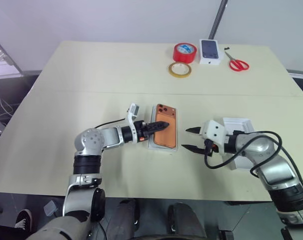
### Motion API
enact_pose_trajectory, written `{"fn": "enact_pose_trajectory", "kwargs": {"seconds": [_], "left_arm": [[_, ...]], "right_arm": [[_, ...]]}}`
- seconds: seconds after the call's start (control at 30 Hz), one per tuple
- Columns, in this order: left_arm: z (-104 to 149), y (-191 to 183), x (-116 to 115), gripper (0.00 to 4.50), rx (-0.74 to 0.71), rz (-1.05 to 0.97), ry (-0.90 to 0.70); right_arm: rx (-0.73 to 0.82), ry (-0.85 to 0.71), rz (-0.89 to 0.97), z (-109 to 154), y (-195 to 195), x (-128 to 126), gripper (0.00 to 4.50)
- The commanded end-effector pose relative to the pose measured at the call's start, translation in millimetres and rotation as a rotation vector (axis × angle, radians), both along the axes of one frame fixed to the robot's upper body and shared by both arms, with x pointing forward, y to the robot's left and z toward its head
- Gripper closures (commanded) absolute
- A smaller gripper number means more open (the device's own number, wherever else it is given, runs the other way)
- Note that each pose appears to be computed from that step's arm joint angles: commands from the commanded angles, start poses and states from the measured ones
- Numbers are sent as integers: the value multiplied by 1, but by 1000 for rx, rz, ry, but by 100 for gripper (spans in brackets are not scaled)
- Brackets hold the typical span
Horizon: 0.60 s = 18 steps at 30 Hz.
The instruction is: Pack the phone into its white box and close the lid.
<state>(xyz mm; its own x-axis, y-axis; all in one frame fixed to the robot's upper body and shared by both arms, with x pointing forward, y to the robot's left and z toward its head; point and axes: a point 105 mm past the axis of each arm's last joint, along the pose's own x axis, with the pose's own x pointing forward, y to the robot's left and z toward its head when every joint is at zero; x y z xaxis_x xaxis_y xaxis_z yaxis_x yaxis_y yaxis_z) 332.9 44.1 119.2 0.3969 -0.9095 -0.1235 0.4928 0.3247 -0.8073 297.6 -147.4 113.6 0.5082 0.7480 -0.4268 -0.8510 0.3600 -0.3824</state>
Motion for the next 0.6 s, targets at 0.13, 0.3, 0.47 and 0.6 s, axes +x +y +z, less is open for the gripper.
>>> {"fn": "enact_pose_trajectory", "kwargs": {"seconds": [0.13, 0.3, 0.47, 0.6], "left_arm": [[17, 6, -9, 131, 66, -35, -86], [25, 17, -10, 131, 89, -8, -123], [27, 35, -3, 260, 155, 60, -169], [30, 45, 1, 450, 165, 93, -179]], "right_arm": [[2, -42, 29, 9, 6, 2, 149], [-9, -52, 28, 8, 7, 5, 149], [-9, -63, 1, 9, 4, 12, 205], [-21, -77, -10, 9, 1, 16, 395]]}}
